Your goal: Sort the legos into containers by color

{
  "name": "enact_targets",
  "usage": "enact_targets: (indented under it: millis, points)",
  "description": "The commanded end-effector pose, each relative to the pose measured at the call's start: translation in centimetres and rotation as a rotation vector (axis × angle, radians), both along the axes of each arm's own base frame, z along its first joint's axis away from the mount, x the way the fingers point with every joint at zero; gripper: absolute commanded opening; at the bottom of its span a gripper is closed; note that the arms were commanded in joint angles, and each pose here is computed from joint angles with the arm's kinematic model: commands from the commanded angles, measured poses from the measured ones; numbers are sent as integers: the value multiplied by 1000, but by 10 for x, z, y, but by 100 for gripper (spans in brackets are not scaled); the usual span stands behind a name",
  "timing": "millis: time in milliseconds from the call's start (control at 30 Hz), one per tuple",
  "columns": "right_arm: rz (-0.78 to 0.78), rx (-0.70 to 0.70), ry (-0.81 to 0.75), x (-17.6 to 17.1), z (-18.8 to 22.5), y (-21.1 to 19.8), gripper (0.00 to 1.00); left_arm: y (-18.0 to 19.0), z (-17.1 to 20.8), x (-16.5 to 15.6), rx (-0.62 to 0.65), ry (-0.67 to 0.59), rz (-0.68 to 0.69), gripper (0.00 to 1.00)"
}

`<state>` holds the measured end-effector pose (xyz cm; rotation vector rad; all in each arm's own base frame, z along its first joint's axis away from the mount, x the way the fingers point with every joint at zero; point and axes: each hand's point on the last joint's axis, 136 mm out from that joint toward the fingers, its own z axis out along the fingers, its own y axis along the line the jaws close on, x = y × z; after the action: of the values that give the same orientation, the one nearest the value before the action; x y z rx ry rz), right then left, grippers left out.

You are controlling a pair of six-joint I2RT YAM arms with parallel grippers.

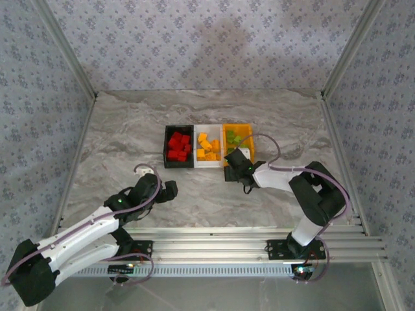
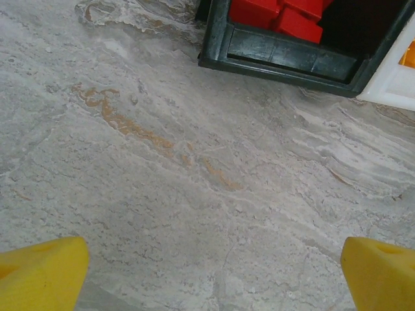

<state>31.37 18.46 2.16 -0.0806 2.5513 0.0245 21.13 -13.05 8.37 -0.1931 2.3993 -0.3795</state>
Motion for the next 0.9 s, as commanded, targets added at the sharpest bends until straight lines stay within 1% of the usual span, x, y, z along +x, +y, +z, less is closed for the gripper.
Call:
enact_targets:
  millis: [0, 100, 233, 333, 533, 667, 767, 867]
  points:
    - [14, -21, -7, 7, -2, 3, 82, 2, -7, -1, -4, 18, 8, 100]
    - [21, -20, -2, 5, -3, 4, 75, 2, -8, -2, -4, 22, 8, 100]
    - [28, -22, -5, -2, -1, 4, 64, 3, -10, -2, -4, 25, 10, 100]
    - [29, -13, -10, -10, 2, 4, 59, 2, -10, -3, -7, 27, 8, 100]
    - [61, 10, -41, -42, 25, 6, 57, 1, -9, -4, -15, 29, -2, 100]
    - [103, 57, -105, -59, 64, 12, 56, -1, -5, -3, -28, 18, -5, 100]
    - [105, 117, -158, -53, 98, 14, 55, -1, -2, -2, -37, 8, -2, 100]
    - [75, 129, -169, -28, 115, 12, 55, -1, -1, 0, -38, 3, 2, 100]
